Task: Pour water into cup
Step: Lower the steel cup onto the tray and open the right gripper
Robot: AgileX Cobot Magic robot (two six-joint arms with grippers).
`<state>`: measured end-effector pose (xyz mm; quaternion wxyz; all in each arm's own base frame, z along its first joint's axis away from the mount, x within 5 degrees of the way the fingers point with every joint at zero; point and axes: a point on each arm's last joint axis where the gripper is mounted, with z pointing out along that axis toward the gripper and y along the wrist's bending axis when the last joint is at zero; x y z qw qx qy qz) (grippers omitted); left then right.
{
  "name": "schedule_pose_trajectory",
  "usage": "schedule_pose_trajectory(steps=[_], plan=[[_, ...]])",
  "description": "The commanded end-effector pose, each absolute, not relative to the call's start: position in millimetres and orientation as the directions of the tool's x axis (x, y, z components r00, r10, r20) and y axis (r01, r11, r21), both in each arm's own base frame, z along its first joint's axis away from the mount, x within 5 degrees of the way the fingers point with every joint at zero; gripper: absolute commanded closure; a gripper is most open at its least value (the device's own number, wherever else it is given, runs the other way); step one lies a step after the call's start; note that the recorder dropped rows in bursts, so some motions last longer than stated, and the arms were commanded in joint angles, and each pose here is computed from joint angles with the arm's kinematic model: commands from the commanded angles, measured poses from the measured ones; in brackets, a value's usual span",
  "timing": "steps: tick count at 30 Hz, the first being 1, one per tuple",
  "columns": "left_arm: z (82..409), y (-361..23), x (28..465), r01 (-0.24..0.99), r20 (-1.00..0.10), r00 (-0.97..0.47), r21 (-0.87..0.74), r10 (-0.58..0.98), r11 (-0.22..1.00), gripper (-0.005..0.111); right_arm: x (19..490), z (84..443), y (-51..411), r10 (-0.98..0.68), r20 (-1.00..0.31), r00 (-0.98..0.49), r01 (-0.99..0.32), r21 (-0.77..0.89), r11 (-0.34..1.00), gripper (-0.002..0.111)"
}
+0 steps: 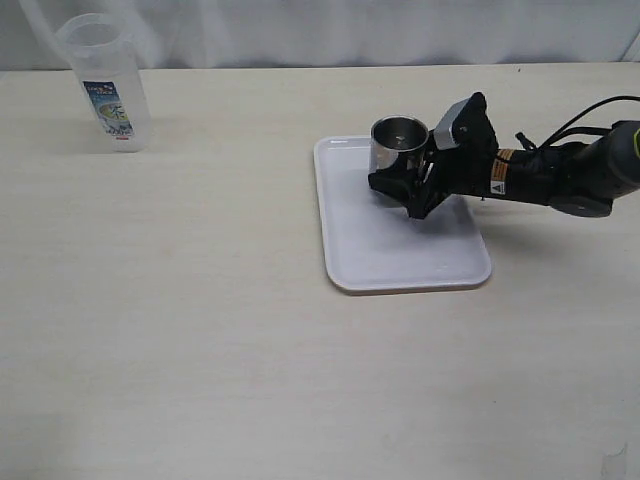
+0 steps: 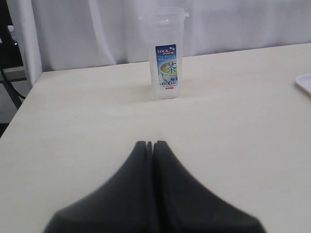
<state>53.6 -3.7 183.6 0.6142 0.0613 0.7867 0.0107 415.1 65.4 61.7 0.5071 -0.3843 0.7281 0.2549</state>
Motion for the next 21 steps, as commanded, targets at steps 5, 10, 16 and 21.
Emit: schedule_pose_trajectory(steps=[5, 10, 16, 21], plan=[[184.0, -3.5, 53.8, 0.078, -0.968, -0.227, 0.088, 0.104, 0.993, 0.107, 414.3, 53.4, 65.1, -0.276, -0.943, -0.183, -0.821, -0.008, 0.57, 0.104], [184.0, -3.5, 53.8, 0.078, -0.968, -0.227, 0.088, 0.104, 0.993, 0.107, 414.3, 53.4, 65.1, -0.276, -0.943, -0.184, -0.821, -0.007, 0.571, 0.104], [184.0, -3.5, 53.8, 0.078, -0.968, -0.227, 0.088, 0.104, 0.993, 0.107, 414.3, 53.4, 65.1, -0.273, -0.943, -0.189, -0.82, -0.002, 0.572, 0.079], [184.0, -3.5, 53.8, 0.078, -0.968, -0.227, 0.088, 0.104, 0.993, 0.107, 414.5, 53.5, 65.0, -0.264, -0.944, -0.2, -0.816, 0.011, 0.578, 0.022]])
